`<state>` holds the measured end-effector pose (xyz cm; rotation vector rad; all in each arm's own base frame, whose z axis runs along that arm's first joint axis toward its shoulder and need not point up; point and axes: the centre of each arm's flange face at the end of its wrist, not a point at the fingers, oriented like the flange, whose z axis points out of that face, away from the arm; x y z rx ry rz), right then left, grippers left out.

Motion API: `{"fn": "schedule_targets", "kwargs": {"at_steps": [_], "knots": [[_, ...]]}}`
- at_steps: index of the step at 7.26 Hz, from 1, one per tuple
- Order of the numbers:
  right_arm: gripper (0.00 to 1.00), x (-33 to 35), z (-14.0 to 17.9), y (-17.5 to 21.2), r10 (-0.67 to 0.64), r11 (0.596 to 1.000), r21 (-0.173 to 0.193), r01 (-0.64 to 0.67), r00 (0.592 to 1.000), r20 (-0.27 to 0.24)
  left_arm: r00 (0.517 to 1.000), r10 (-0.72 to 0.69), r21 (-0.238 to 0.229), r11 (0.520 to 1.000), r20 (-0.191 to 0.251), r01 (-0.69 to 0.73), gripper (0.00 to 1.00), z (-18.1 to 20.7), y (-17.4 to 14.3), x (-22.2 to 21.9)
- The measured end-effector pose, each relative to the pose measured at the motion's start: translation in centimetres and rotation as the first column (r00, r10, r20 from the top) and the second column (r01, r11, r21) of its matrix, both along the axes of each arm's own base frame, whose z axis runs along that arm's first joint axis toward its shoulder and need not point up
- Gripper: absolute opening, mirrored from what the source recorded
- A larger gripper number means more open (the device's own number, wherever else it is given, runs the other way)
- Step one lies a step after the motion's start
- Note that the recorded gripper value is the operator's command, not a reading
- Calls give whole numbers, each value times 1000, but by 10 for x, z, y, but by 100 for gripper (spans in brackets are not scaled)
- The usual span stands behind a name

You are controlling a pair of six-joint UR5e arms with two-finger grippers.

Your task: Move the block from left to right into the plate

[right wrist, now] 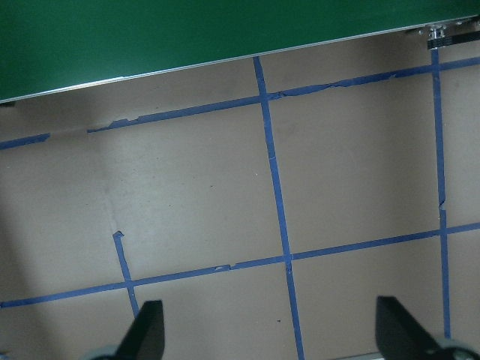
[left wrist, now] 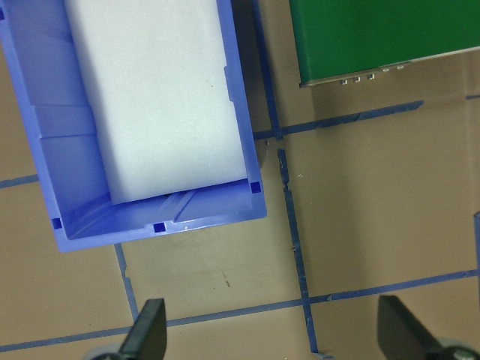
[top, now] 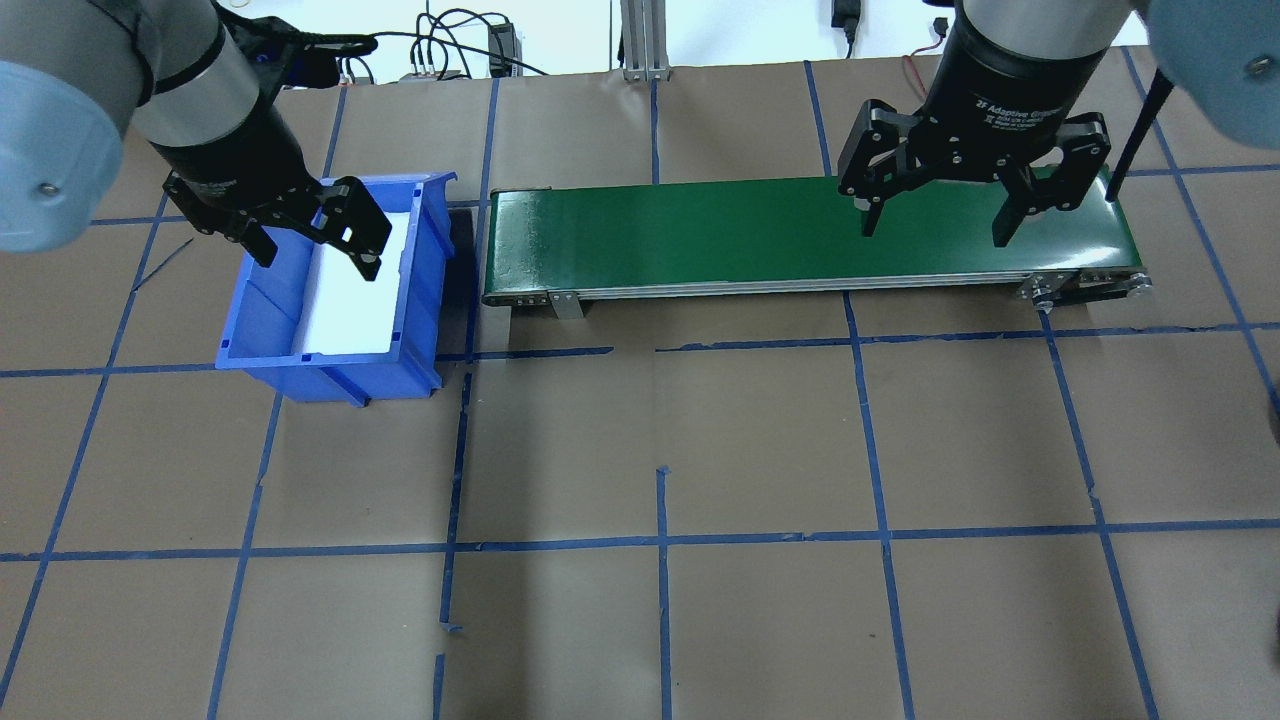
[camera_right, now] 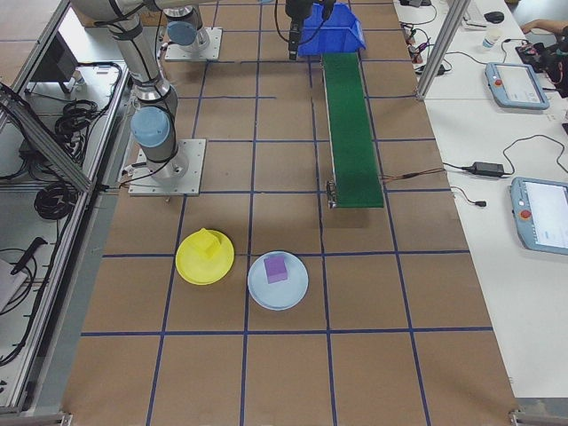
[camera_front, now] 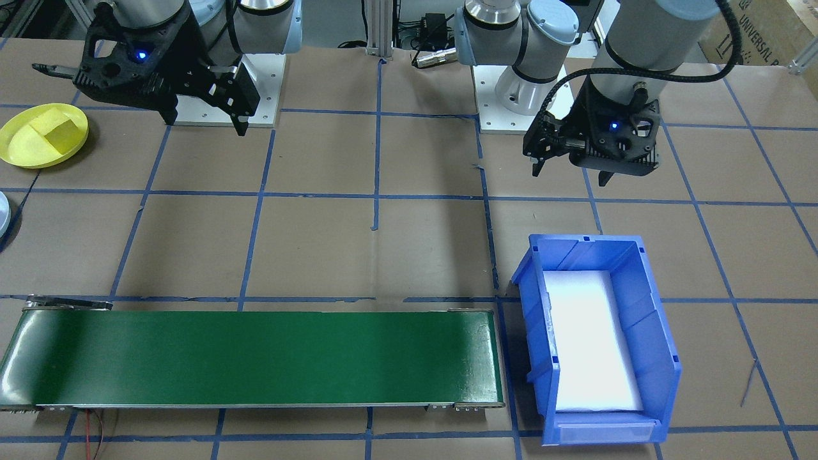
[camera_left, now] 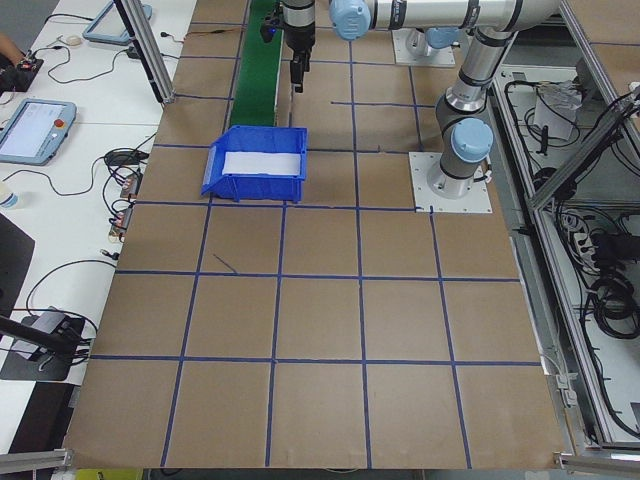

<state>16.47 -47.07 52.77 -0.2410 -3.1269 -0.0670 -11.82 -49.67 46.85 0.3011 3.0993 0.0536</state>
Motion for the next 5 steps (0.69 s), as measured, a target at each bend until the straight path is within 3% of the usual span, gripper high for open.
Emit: {"fn": "schedule_targets", "kwargs": {"at_steps": [5], "knots": [[100,-3,-7,-3,22,1000,-3,-22,1000,-3,999,-36,-44,998,4,36,100,-2,0,-20]]}}
